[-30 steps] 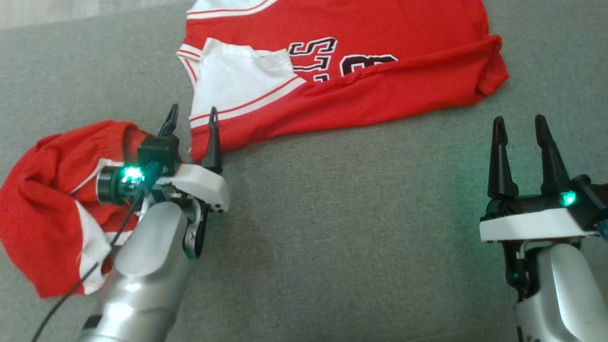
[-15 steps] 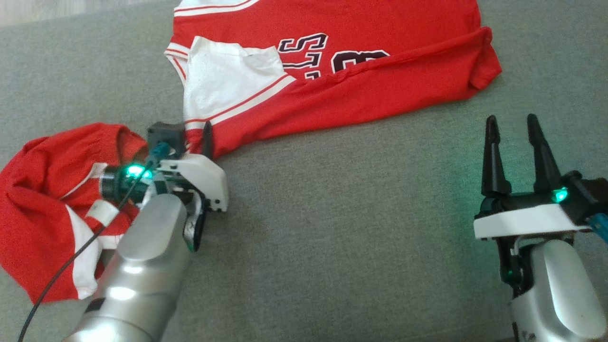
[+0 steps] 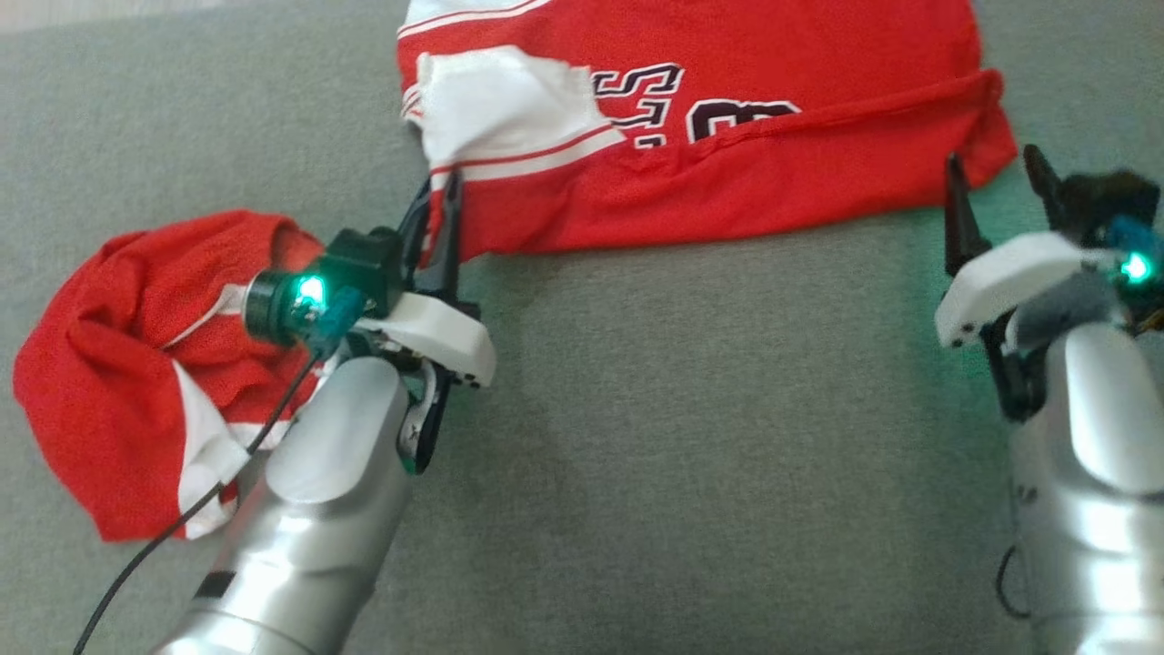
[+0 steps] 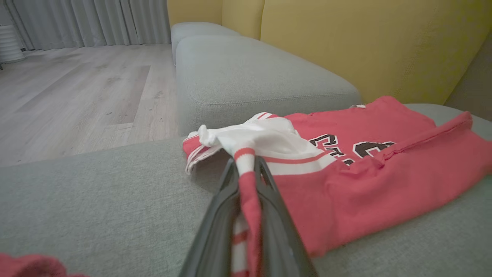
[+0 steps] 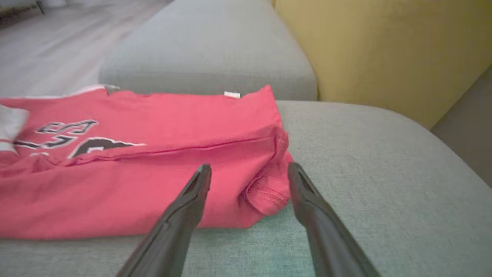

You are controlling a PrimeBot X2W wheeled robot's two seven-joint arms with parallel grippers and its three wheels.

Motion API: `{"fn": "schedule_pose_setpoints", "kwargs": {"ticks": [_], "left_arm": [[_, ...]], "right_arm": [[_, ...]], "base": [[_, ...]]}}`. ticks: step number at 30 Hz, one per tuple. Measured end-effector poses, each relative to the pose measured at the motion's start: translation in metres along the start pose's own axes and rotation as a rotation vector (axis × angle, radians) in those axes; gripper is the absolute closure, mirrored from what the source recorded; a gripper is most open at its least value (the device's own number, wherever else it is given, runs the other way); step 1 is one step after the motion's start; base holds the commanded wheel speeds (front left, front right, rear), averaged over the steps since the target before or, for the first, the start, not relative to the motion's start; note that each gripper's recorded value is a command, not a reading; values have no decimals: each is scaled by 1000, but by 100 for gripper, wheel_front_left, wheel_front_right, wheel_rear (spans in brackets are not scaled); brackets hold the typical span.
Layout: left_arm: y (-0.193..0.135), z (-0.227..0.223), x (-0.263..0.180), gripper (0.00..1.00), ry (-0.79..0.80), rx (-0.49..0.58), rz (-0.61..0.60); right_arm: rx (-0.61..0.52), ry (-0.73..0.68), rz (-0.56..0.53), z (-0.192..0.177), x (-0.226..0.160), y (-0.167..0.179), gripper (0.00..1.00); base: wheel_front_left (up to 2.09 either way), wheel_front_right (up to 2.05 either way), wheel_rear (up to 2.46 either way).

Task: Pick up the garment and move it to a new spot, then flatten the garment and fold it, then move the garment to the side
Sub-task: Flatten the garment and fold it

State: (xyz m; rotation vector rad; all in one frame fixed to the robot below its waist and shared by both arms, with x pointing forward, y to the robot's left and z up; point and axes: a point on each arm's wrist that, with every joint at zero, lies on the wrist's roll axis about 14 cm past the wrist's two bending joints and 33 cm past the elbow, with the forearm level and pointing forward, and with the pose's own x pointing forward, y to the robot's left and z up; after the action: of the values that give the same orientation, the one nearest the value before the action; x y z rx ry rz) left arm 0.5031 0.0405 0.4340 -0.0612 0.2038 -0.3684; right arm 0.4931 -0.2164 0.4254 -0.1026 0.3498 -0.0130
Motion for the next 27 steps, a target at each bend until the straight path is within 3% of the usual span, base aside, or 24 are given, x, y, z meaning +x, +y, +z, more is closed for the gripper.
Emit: {"fn": "schedule_pose_setpoints", "kwargs": {"ticks": [9, 18, 19, 20, 27], "left_arm": [[-4, -3, 3, 100, -16, 16, -41], [1, -7, 3, 100, -4, 21, -30], [1, -7, 3, 100, -4, 21, -30], [2, -6, 3, 100, -5, 23, -26], [3, -9, 0, 100, 20, 38, -17]], "right_arm": [[-97, 244, -58, -41, 38, -22, 0], [-82, 335, -34, -50, 57, -17, 0], [-82, 335, -34, -50, 57, -17, 18], [-68, 341, -32, -50, 57, -17, 100], [-54, 336, -4, -47, 52, -16, 100]], "base": [[0, 0, 0], [0, 0, 0], [0, 0, 0], [0, 0, 0], [0, 0, 0]]}}
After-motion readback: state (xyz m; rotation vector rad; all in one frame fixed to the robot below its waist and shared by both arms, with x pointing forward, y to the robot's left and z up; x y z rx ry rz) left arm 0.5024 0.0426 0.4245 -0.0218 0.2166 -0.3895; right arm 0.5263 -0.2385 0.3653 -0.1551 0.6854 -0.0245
